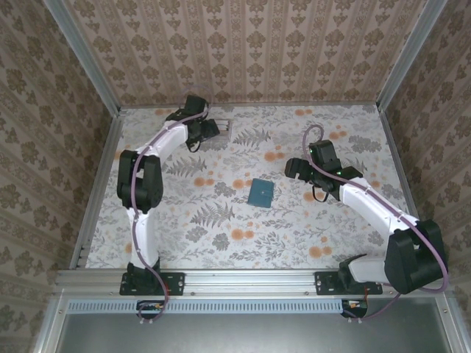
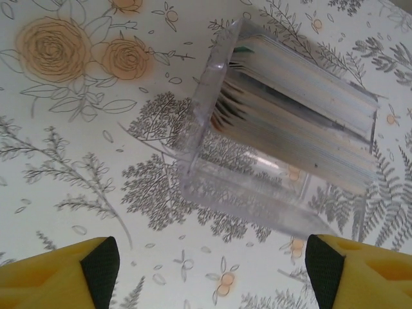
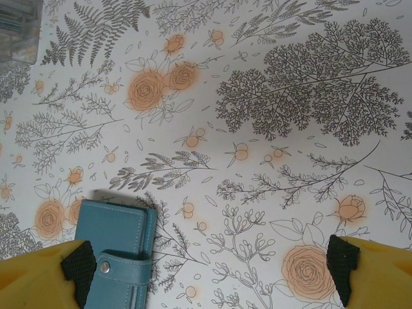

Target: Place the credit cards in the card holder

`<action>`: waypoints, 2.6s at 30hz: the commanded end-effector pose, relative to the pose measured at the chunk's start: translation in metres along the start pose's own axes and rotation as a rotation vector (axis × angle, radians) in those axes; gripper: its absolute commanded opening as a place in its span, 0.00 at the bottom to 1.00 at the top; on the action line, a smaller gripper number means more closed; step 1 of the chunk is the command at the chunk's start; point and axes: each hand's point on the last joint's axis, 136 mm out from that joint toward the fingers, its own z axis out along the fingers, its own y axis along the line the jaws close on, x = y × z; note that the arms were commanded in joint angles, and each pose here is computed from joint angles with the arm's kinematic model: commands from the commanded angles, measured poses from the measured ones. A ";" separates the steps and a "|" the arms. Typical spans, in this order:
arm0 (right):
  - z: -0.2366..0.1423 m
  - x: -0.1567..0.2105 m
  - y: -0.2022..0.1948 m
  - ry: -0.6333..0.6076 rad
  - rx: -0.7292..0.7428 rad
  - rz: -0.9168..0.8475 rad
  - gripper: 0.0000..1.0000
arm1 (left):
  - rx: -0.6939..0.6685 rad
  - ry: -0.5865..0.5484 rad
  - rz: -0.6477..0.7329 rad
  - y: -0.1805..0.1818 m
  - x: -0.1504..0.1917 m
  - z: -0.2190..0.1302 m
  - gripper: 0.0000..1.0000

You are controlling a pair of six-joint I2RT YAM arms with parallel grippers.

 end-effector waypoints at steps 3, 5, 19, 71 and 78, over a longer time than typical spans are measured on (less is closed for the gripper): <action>-0.005 0.004 -0.004 0.004 0.019 -0.016 0.95 | -0.057 -0.011 -0.111 0.002 0.003 0.009 0.73; -0.005 0.006 -0.004 0.007 0.018 -0.011 0.96 | -0.070 0.002 -0.136 0.004 0.009 0.014 0.71; -0.004 0.003 -0.002 0.005 0.016 -0.010 0.96 | -0.115 -0.009 -0.160 0.020 0.018 0.019 0.45; -0.003 0.111 0.025 0.258 -0.069 0.018 0.93 | 0.415 0.400 0.230 -0.067 0.095 -0.035 0.29; 0.017 0.115 0.063 0.285 -0.037 -0.052 0.93 | 0.530 0.233 0.185 -0.077 0.050 -0.096 0.42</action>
